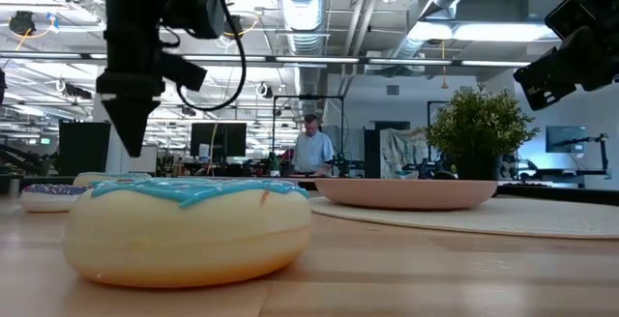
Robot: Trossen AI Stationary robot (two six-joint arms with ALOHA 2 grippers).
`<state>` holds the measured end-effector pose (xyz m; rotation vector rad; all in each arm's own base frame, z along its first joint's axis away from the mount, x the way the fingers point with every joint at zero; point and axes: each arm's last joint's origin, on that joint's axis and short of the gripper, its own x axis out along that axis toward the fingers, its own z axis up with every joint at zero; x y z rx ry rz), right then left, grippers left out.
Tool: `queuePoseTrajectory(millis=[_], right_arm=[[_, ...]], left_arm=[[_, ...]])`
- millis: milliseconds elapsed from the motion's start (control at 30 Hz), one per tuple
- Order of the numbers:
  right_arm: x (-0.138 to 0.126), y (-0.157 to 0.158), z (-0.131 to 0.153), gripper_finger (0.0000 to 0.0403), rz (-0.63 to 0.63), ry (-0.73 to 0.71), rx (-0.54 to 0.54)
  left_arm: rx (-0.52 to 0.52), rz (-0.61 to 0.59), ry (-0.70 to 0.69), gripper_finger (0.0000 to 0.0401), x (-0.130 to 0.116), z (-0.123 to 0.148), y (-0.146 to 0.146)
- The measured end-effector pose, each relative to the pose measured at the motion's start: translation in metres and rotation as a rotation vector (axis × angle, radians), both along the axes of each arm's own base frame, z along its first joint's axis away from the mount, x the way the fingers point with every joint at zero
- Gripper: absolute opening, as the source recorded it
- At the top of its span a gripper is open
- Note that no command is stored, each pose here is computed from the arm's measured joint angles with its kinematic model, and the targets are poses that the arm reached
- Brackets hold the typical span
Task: Pick & Place donuts
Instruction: Put the top big light blue donut on the violet plate
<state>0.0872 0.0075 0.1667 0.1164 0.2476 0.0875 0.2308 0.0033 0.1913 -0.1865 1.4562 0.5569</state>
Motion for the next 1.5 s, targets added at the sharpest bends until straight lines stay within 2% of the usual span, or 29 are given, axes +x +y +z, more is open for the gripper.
queuePoseTrajectory(millis=[467, 800, 1000, 1167, 1500], right_arm=[[0.0, 0.0, 0.0, 0.0, 0.0, -0.001, 0.0], [0.0, 0.0, 0.0, 0.0, 0.0, 0.0, 0.0], [0.0, 0.0, 0.0, 0.0, 0.0, 0.0, 0.0], [0.0, 0.0, 0.0, 0.0, 0.0, 0.0, 0.0], [0.0, 0.0, 0.0, 0.0, 0.0, 0.0, 0.0]], left_arm=[[-0.015, 0.046, 0.026, 0.0159, -0.004, -0.003, 0.003], [-0.042, 0.074, 0.03, 0.023, -0.006, -0.005, 0.01], [-0.072, 0.072, 0.041, 0.0261, -0.015, -0.027, 0.009], [-0.079, 0.071, 0.02, 0.0262, -0.019, -0.039, 0.009], [-0.079, 0.053, 0.01, 0.0261, -0.018, -0.039, 0.009]])
